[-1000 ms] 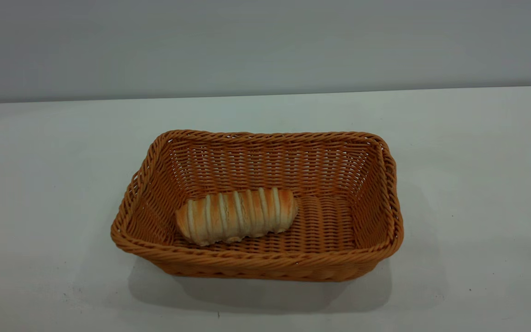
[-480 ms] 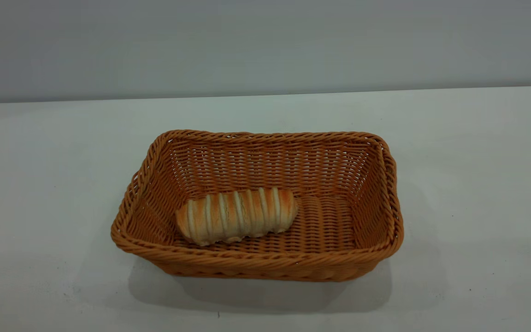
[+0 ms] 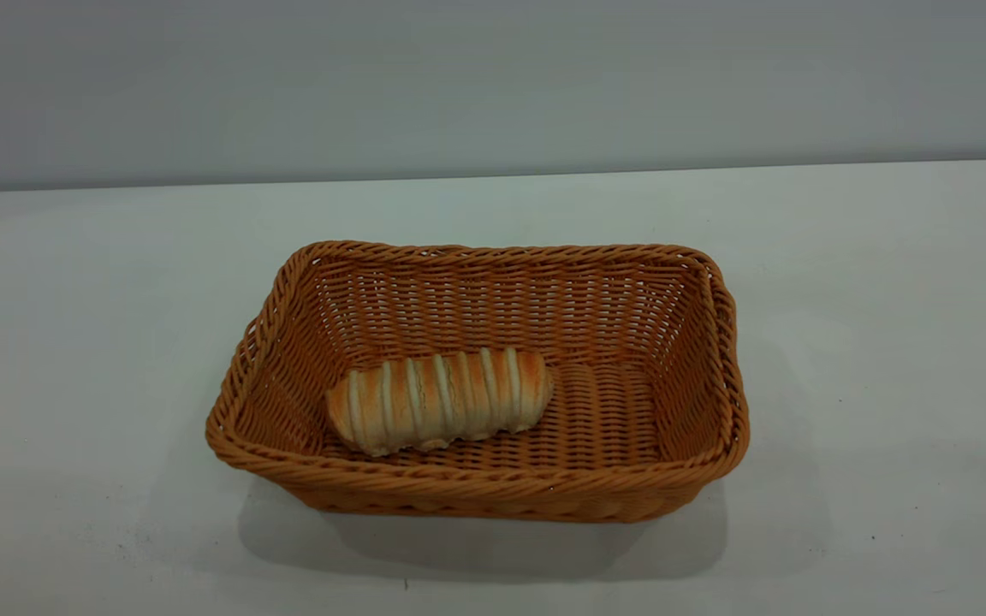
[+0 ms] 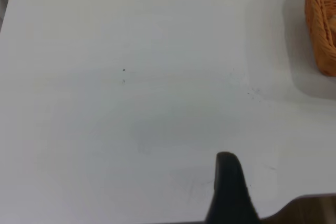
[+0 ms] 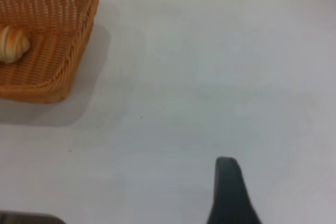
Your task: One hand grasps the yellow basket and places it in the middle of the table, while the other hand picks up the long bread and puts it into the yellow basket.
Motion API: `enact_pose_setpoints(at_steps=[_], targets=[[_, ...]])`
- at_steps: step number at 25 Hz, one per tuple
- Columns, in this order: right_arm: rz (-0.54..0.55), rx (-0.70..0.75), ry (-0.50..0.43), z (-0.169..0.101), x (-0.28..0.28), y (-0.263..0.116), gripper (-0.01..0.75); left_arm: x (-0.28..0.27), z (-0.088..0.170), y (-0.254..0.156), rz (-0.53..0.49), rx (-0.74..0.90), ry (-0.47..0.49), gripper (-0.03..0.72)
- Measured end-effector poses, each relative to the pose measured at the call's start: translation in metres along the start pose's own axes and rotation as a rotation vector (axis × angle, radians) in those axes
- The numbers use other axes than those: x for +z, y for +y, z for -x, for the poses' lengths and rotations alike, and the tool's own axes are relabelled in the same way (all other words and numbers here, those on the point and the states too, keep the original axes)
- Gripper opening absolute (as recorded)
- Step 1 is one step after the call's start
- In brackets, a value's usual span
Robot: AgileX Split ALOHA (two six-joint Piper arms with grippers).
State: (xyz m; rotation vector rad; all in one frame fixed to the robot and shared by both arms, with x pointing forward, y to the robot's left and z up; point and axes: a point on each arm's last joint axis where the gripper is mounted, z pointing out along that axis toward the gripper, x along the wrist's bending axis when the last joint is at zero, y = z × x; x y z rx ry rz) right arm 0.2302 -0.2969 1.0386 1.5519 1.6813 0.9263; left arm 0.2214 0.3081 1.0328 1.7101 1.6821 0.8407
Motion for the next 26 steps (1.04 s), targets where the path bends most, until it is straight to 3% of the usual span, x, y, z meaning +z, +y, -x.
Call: enact_pose_setpoints(at_steps=[26], targets=[[-0.002, -0.05, -0.022, 0.002, 0.0002, -0.0002, 0.531, 0.0, 0.0, 0.0, 0.0, 0.002, 0.0, 0.552]])
